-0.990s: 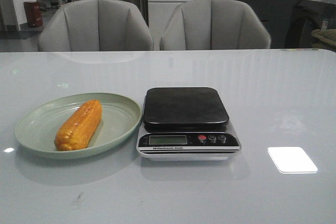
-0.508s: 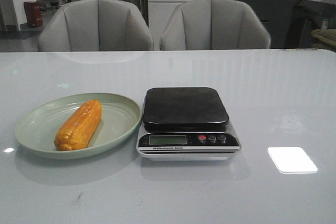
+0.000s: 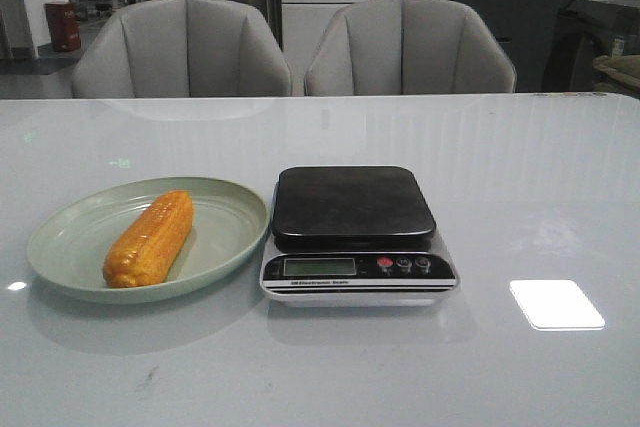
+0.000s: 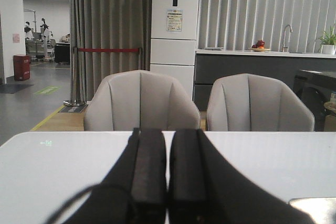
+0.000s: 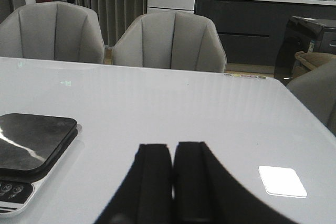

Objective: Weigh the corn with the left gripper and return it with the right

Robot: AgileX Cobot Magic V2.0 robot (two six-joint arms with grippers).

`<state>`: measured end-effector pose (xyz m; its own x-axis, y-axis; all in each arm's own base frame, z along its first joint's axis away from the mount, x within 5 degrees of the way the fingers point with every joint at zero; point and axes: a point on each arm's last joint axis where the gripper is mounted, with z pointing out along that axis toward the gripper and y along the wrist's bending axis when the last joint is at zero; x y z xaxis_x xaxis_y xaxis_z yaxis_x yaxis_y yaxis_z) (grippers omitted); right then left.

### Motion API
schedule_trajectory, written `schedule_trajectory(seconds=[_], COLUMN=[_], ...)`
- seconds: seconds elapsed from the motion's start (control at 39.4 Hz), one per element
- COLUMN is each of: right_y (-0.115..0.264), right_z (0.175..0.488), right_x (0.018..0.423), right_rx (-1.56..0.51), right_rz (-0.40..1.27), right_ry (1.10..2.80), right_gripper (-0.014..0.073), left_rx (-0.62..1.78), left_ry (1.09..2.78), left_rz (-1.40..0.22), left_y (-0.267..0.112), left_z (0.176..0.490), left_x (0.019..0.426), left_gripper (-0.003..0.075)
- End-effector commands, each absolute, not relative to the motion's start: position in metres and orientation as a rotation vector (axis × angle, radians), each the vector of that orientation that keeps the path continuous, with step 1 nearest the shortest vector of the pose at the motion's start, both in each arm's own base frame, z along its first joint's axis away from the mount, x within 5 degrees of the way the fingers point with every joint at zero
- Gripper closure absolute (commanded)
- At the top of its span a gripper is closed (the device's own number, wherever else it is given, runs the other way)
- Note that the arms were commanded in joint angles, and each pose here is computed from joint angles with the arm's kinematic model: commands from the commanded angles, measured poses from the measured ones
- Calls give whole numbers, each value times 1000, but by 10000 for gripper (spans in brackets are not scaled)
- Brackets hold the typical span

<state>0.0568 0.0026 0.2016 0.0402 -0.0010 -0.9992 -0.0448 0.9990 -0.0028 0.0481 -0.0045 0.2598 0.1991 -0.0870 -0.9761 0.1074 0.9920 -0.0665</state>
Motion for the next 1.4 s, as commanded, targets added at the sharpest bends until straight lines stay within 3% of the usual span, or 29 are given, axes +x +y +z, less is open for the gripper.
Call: schedule_trajectory(seconds=[0.0,0.18,0.43,0.94,1.04,1.37], right_y=[2,2,2,2,2,2], right_z=[208,208,208,208,208,208], right_x=[55,55,55,55,55,55], right_rx=[-36,-36,-36,-36,-36,-36], right_rz=[17,17,17,17,17,17], right_ry=[1430,1430,1430,1430,1430,1430], right_gripper=[437,437,437,437,437,437], left_rx=[23,27,-23,-23,0,90], left_ry=[1327,1461,1580,1660,1700,1925], left_rz=[-137,-113,-182,-184,-196,-209], left_y=[-5,-5,-7,-9,-11,-24], left_z=[300,323,316,301,301,308], left_x=[47,58,73,80,85,118], left_gripper=[606,606,606,601,551,254])
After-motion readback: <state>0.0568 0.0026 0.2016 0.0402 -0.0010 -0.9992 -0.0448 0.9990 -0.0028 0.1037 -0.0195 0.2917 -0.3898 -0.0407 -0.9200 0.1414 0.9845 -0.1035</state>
